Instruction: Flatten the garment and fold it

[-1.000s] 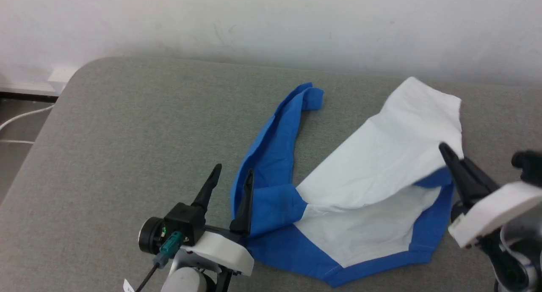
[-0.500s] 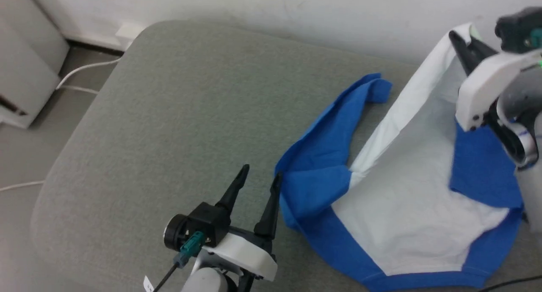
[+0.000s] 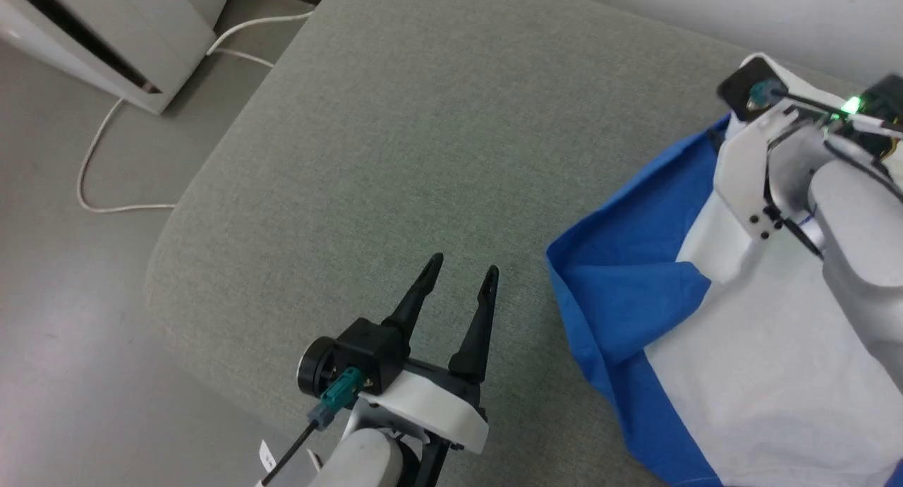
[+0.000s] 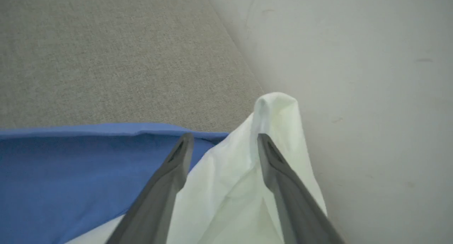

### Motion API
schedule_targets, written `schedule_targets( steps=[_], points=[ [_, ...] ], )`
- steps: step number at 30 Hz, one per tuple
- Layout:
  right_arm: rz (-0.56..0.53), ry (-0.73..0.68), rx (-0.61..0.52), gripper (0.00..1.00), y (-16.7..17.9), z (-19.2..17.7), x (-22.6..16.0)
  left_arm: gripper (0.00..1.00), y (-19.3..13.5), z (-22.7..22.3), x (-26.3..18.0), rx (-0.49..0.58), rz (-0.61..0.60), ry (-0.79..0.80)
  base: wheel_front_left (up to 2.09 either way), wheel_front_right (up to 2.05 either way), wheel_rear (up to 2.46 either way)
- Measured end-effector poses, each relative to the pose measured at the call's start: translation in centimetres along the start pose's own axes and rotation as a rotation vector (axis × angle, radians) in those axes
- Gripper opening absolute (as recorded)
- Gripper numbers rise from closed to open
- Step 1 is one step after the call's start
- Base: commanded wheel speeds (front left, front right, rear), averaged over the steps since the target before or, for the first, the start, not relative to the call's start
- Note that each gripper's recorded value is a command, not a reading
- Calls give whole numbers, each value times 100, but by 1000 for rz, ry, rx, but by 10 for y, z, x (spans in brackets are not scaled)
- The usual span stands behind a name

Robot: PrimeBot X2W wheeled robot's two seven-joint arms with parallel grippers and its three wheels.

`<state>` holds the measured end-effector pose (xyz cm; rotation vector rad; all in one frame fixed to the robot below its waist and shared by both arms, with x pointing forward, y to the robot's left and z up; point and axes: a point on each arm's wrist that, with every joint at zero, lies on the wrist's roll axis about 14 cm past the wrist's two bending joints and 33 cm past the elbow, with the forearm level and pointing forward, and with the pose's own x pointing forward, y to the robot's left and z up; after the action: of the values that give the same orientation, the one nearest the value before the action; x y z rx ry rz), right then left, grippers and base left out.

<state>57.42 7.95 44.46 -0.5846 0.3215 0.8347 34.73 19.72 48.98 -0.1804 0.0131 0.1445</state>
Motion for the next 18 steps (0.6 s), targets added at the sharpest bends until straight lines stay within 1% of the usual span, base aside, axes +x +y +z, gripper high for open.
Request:
schedule_targets(
  steps=[2, 4, 8, 11, 13, 18],
  points=[
    [51, 52, 15, 100, 17, -17, 7, 100, 5, 0, 1, 8, 18, 3, 0, 0, 0],
    [80, 57, 34, 100, 26, -20, 9, 100, 7, -1, 1, 12, 22, 6, 0, 0, 0],
    [83, -34, 94, 100, 20, 0, 5, 100, 11, 0, 3, 28, 29, 1, 0, 0, 0],
    [54, -119, 131, 100, 5, 14, -6, 100, 14, 3, 6, 44, 32, -11, 0, 0, 0],
    [16, -179, 155, 100, -12, 21, -17, 100, 14, 6, 9, 49, 23, -24, 0, 0, 0],
    [-132, -309, 196, 100, -68, 25, -63, 100, 4, 13, 15, 49, -22, -55, 0, 0, 0]
  ],
)
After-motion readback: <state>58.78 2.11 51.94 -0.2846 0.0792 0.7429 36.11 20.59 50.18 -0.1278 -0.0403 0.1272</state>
